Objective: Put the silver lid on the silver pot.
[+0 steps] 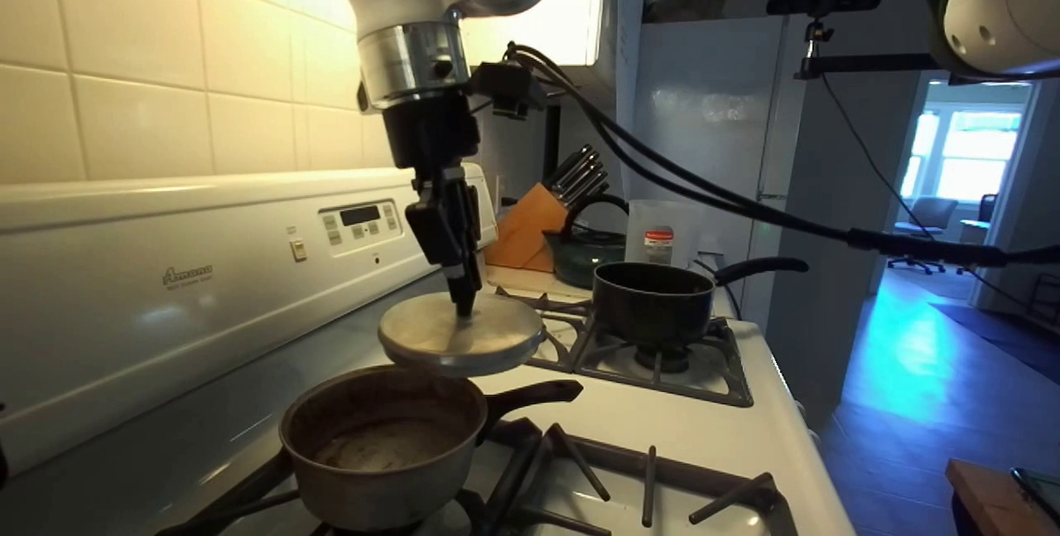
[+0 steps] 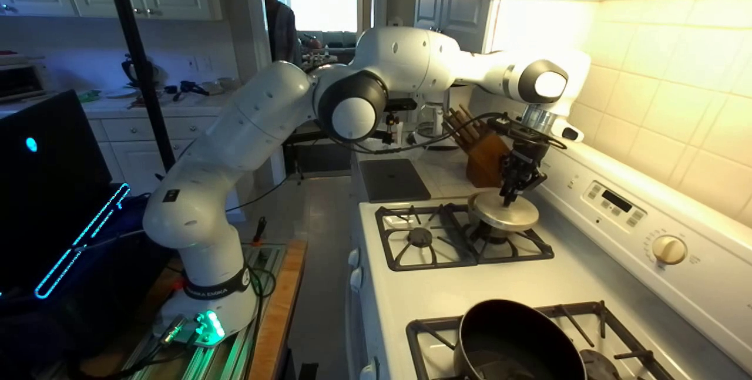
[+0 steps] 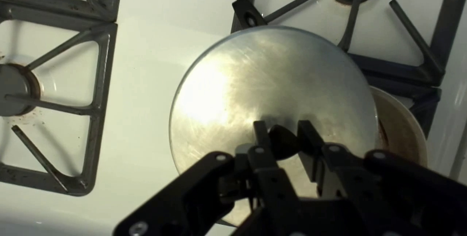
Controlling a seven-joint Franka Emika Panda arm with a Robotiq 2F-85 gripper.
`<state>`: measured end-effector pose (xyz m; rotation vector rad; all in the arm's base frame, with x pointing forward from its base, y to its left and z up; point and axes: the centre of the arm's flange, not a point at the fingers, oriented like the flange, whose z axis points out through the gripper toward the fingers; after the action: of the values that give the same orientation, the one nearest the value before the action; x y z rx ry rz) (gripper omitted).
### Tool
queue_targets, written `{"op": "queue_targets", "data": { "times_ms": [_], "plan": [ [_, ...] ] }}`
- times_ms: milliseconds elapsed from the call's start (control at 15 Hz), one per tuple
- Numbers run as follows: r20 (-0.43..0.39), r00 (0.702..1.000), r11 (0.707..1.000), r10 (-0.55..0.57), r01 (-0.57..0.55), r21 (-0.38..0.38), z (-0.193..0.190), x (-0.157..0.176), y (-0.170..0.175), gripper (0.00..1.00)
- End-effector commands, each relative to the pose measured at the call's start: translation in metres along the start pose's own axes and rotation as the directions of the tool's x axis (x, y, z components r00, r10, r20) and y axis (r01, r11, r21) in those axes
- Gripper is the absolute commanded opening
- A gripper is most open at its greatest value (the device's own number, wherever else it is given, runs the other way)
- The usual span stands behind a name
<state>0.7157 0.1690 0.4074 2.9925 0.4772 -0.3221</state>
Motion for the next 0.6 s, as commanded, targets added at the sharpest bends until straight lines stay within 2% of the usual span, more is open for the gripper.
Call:
{"op": "queue_targets", "data": {
  "times_ms": [0, 533],
  "plan": [
    [-0.004, 0.998, 0.996, -0.069, 0.069, -0.055, -0.012, 0.034, -0.015, 0.06],
    [-0.037, 0.983, 0.983, -0.178, 0.176, -0.053, -0.004, 0.048, -0.026, 0.06]
  ]
}}
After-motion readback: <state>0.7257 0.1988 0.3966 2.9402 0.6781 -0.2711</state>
